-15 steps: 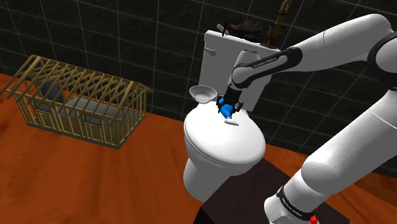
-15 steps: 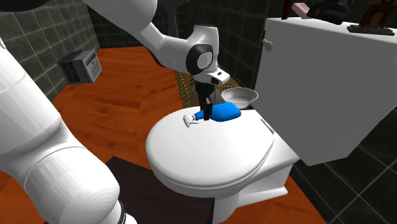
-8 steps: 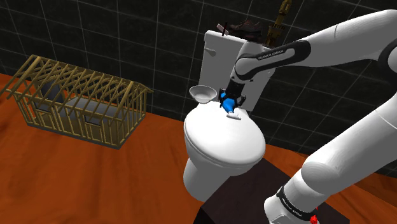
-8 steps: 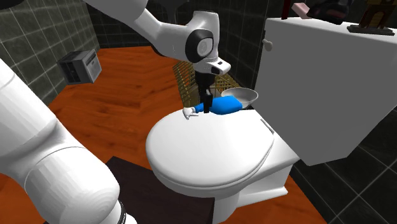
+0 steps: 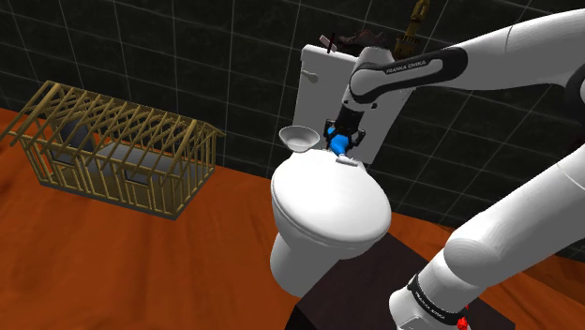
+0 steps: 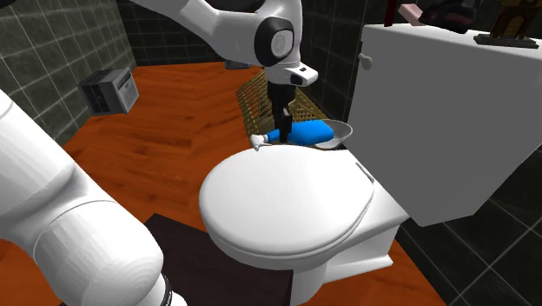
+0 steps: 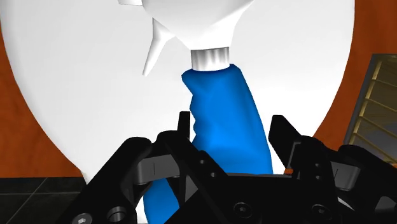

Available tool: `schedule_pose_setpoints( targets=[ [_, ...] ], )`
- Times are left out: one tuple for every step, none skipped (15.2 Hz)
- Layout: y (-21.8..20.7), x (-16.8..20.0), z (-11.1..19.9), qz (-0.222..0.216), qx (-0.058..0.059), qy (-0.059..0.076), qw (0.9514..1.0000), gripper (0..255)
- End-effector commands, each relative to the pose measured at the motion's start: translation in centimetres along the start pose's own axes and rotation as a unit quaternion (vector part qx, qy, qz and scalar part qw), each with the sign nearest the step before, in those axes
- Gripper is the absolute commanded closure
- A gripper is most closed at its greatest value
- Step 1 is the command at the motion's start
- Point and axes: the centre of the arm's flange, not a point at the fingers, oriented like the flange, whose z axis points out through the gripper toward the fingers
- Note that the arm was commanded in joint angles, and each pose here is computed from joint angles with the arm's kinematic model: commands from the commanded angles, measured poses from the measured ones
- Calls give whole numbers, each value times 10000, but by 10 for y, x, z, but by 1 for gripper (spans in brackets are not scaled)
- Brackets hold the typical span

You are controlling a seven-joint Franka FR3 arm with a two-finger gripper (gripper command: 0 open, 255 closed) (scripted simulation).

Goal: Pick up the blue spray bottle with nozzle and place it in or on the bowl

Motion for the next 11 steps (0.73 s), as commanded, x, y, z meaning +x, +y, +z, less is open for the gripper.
schedule_pose_setpoints(
  targets=[
    [-12, 15, 0, 0, -1, 0, 10000, 255],
    [-20, 25, 0, 0, -1, 0, 10000, 255],
    [-28, 36, 0, 0, -1, 0, 10000, 255],
    [-36, 46, 0, 0, -1, 0, 10000, 255],
    [-44, 57, 1, 0, -1, 0, 10000, 255],
    [-52, 67, 1, 0, -1, 0, 10000, 255],
    [-60, 78, 1, 0, -1, 0, 10000, 255],
    [-68, 88, 1, 0, -1, 0, 10000, 255],
    [-77, 98, 2, 0, -1, 0, 10000, 255],
    [-85, 109, 2, 0, -1, 0, 10000, 255],
    [-93, 119, 2, 0, -1, 0, 10000, 255]
  ],
)
